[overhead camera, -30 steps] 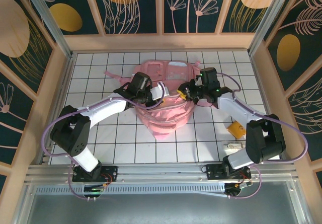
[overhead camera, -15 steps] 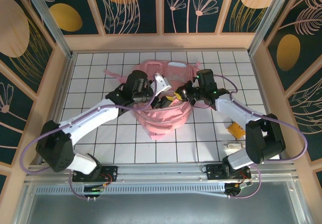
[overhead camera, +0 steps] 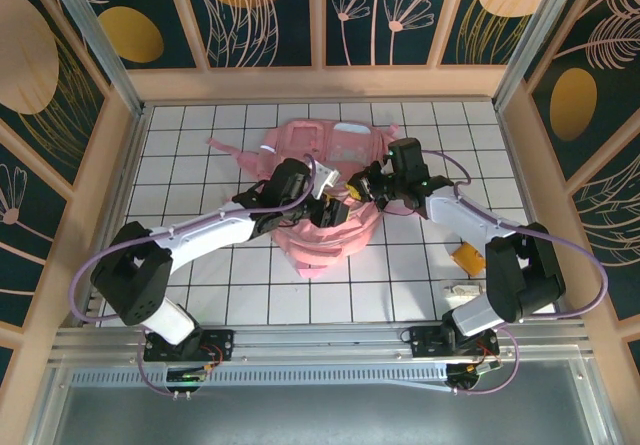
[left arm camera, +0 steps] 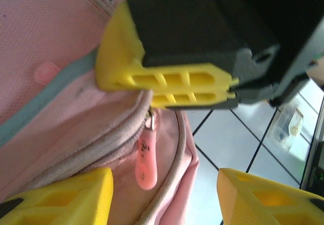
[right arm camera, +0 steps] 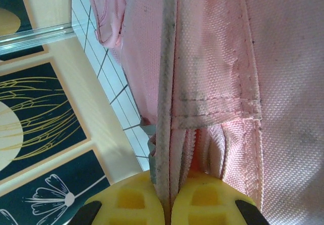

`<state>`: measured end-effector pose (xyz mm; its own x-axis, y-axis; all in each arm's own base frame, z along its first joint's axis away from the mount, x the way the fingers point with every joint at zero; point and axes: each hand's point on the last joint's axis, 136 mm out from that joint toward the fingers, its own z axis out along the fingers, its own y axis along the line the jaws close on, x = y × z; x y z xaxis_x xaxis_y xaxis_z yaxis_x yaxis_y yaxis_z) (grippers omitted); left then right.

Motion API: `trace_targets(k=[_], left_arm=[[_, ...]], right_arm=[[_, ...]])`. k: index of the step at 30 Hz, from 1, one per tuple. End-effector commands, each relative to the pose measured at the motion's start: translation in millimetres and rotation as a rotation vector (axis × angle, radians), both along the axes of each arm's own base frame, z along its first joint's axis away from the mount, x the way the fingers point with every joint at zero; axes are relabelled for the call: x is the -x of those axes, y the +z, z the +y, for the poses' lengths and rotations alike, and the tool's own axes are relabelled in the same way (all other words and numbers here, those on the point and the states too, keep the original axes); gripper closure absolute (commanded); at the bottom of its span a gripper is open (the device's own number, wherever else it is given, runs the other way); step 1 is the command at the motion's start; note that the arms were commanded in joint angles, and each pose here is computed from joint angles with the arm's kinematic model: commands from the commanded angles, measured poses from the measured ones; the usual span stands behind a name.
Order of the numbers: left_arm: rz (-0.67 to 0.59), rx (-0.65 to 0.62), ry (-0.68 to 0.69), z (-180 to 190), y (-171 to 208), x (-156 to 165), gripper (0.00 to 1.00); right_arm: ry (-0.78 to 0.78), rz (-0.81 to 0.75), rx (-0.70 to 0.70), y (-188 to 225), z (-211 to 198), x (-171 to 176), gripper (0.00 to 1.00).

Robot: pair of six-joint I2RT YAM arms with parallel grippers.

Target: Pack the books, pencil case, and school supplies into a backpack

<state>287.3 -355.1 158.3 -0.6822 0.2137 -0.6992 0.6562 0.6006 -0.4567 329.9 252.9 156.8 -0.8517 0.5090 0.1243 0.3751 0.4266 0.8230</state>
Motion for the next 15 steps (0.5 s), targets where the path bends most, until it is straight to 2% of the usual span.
trace_targets(k=[1,3,8,12,15], left_arm=[[0.034,0.001,0.095,1,4,-16,0.43],[0.041,-0.021,0.094,0,1,-18,0.44],[0.09,-0.034,0.055,-6,-15,-13,0.6],[0.088,-0.049,0.054,-6,-17,-15,0.64],[0.094,-0.048,0.052,-8,-19,-15,0.62]], right_arm=[[0.069,-0.044,-0.065,17,20,9,1.0],[0.066,-0.042,-0.065,17,20,10,1.0],[0.062,-0.046,-0.072,20,20,9,1.0],[0.054,-0.045,-0.077,22,20,7,1.0],[0.053,-0.05,-0.08,25,22,5,1.0]])
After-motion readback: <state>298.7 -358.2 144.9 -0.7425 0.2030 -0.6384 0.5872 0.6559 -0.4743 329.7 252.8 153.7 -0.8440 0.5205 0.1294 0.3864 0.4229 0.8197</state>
